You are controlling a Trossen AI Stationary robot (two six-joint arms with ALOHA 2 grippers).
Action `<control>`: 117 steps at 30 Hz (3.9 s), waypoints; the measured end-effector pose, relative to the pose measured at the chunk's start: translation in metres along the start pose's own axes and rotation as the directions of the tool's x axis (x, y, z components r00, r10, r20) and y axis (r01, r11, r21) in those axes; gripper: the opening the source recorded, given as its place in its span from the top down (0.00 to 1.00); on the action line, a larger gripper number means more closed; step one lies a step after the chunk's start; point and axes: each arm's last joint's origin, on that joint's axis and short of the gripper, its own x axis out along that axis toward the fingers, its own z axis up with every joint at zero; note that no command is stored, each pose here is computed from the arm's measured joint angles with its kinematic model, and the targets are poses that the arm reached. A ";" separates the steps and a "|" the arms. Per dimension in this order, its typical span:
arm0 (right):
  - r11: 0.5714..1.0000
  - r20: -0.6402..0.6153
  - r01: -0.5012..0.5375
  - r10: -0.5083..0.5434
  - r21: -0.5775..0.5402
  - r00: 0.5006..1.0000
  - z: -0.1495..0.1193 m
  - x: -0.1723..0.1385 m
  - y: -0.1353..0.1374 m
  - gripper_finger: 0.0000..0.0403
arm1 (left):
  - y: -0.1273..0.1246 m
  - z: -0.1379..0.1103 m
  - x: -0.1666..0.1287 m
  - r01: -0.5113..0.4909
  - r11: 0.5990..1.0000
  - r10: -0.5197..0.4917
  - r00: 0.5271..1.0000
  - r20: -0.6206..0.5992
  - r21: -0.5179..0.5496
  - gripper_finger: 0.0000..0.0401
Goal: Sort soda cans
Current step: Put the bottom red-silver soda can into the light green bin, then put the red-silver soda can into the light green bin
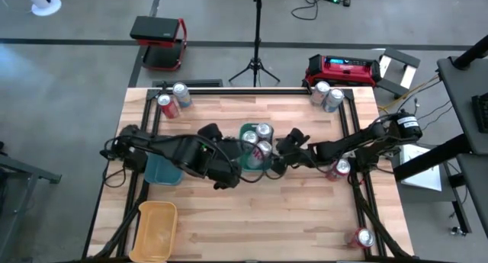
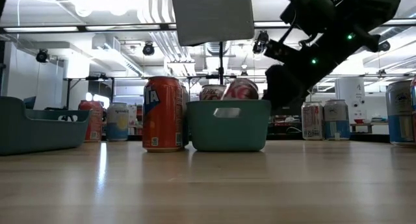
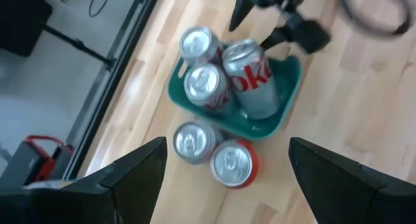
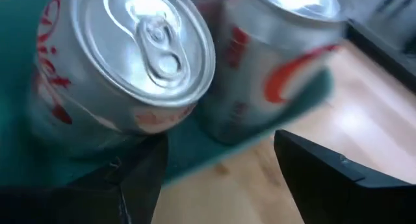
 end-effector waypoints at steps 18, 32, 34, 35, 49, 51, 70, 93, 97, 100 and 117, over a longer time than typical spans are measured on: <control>0.976 0.088 -0.207 0.201 0.061 0.976 0.027 -0.019 0.004 0.31 | 0.020 -0.032 0.036 0.196 0.977 -0.196 0.981 0.019 -0.079 0.24; 0.980 -0.204 0.178 -0.159 0.084 0.966 0.106 -0.072 -0.118 0.15 | 0.029 -0.041 0.032 0.472 0.882 -0.449 0.829 0.334 0.014 0.24; 0.973 -0.245 0.217 -0.192 0.081 0.950 0.112 -0.070 -0.139 0.13 | 0.030 -0.044 0.033 0.491 0.871 -0.467 0.809 0.356 0.028 0.24; 0.971 -0.266 0.218 -0.186 0.097 0.946 0.114 -0.069 -0.149 0.12 | 0.031 -0.047 0.034 0.495 0.868 -0.471 0.804 0.363 0.030 0.24; 0.913 -0.539 0.347 -0.186 0.213 0.822 0.094 -0.025 -0.274 0.09 | 0.014 -0.095 0.072 0.527 0.850 -0.490 0.802 0.342 -0.017 0.24; 0.904 -0.558 0.357 -0.175 0.236 0.811 0.088 -0.021 -0.285 0.09 | 0.010 -0.098 0.072 0.538 0.843 -0.502 0.792 0.347 -0.007 0.24; 0.806 -0.623 0.493 -0.208 0.328 0.754 0.059 -0.016 -0.333 0.09 | -0.011 -0.102 0.060 0.614 0.788 -0.532 0.650 0.543 0.037 0.24; 0.790 -0.700 0.484 -0.100 0.376 0.707 0.036 0.016 -0.334 0.23 | -0.019 -0.135 0.085 0.737 0.674 -0.513 0.414 0.752 0.053 0.24; 0.795 -0.699 0.478 -0.098 0.373 0.709 0.037 0.014 -0.333 0.25 | -0.018 -0.136 0.086 0.740 0.671 -0.499 0.412 0.762 0.039 0.24; 0.818 -0.694 0.453 -0.094 0.355 0.714 0.040 0.015 -0.328 0.25 | -0.018 -0.137 0.086 0.745 0.667 -0.489 0.405 0.773 0.032 0.24; 0.950 -0.492 0.187 -0.041 0.251 0.869 0.130 -0.046 -0.212 0.25 | -0.018 -0.141 0.092 0.710 0.703 -0.450 0.487 0.749 -0.039 0.24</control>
